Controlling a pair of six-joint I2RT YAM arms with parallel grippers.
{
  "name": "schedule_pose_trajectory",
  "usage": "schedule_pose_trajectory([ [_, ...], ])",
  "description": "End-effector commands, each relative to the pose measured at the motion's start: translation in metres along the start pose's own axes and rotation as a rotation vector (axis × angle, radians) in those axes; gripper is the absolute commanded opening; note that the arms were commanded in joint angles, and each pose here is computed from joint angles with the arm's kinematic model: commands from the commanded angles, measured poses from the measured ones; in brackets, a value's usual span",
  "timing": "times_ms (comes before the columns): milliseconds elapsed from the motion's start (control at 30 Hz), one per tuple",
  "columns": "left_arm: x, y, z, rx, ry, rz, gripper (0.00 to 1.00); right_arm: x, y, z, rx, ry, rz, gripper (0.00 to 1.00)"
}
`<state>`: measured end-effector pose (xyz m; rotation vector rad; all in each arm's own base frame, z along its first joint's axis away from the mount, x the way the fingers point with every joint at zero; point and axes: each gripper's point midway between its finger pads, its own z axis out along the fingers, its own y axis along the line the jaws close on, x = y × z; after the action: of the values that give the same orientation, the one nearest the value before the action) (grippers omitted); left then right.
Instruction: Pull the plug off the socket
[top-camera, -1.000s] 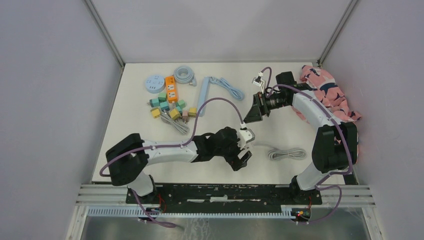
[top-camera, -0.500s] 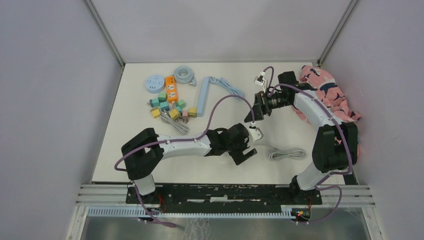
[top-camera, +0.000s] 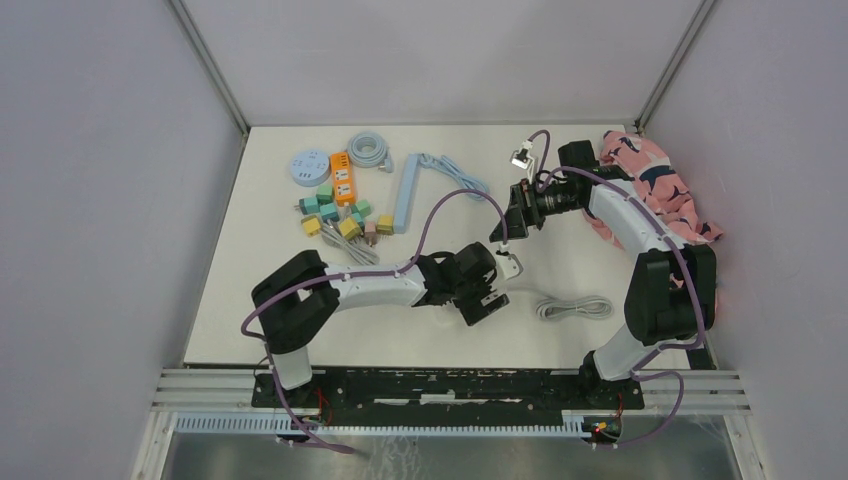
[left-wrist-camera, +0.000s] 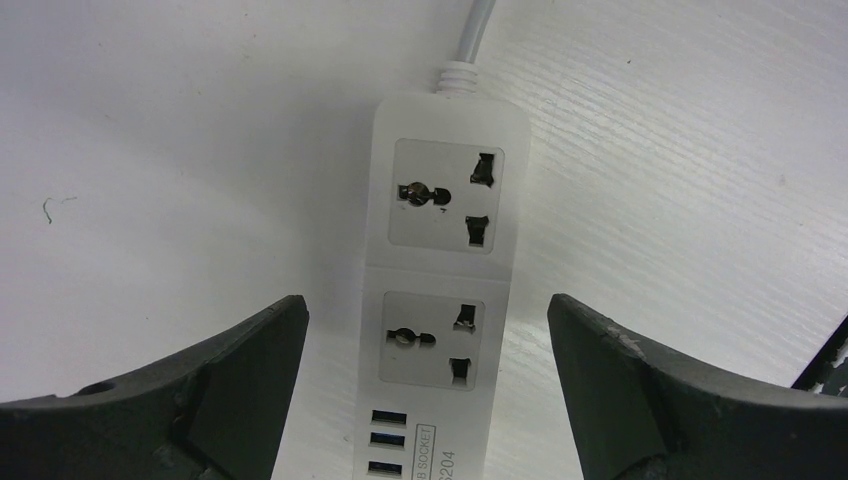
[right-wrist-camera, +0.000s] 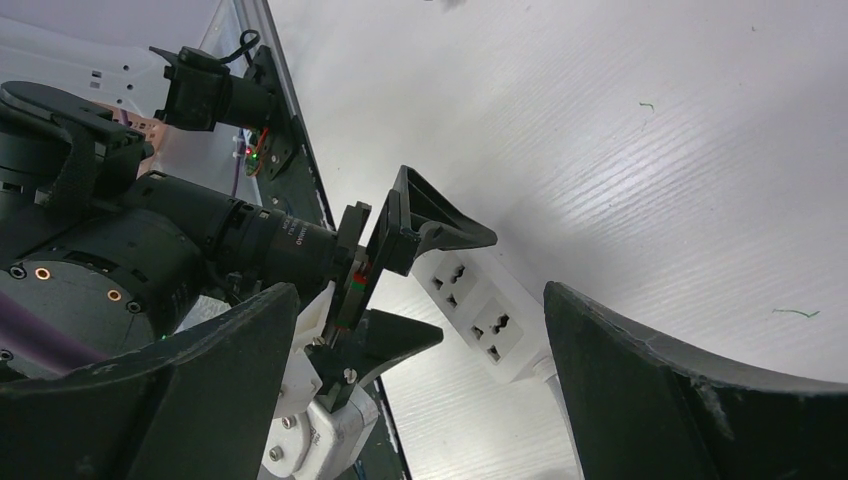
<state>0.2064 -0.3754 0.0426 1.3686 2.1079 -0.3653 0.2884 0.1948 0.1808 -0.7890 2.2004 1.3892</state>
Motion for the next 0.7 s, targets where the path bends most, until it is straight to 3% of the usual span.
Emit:
schedule_pose_trajectory([
  [0,-0.008,0.009,0.005,-0.003,-0.017,-0.028,0.92,-0.012,0.019,-0.004,-0.055,-0.023,-0.029,1.0],
  [333,-0.001,0.008,0.008,0.0,-0.005,-0.033,0.71,-0.012,0.018,-0.004,-0.054,-0.024,-0.025,1.0],
  [667,0.008,0.01,0.01,-0.017,0.019,-0.037,0.61,-0.012,0.019,-0.005,-0.055,-0.028,-0.026,1.0],
])
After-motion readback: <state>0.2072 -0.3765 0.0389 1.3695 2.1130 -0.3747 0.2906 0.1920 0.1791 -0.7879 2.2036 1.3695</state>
